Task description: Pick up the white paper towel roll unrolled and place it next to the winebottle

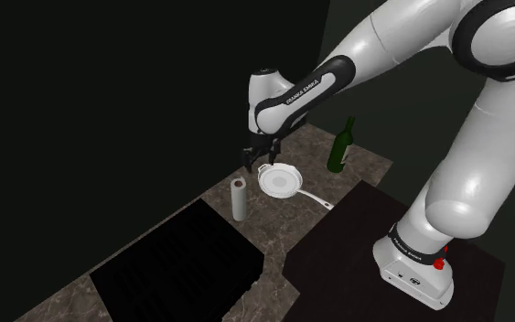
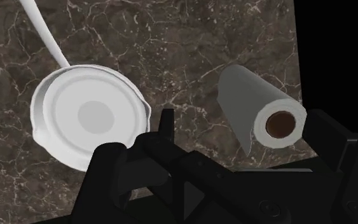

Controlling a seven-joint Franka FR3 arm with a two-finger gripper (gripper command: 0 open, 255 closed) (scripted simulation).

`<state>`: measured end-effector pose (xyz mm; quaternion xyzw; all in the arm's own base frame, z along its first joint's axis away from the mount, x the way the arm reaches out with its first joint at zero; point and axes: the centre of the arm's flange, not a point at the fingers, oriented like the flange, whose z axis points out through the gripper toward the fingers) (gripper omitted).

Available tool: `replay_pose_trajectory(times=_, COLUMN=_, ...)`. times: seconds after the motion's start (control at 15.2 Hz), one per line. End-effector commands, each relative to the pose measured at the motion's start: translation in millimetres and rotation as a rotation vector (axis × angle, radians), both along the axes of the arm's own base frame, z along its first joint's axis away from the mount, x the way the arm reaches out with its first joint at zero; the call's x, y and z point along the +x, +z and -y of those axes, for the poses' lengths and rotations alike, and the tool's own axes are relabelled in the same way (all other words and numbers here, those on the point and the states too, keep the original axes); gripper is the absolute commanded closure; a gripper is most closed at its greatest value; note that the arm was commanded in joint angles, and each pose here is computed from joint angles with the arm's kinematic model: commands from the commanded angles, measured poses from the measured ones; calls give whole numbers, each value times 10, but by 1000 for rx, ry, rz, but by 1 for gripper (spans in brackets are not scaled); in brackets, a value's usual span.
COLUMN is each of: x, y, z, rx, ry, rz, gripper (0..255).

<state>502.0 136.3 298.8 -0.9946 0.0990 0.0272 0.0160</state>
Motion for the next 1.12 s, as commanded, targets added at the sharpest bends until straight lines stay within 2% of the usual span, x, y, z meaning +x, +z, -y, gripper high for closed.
replay_pose_trajectory(times=0.0, x=156, y=-166, z=-125, rx=6, ry=-5, rz=5, gripper=0)
replay_pose_trajectory(times=0.46, x=702, y=-753, z=-508, rx=23, ry=-19, rz=23, gripper=0)
replay_pose_trajectory(times=1.06, x=691, y=-1152, z=-532, rx=23, ry=-19, rz=23, gripper=0)
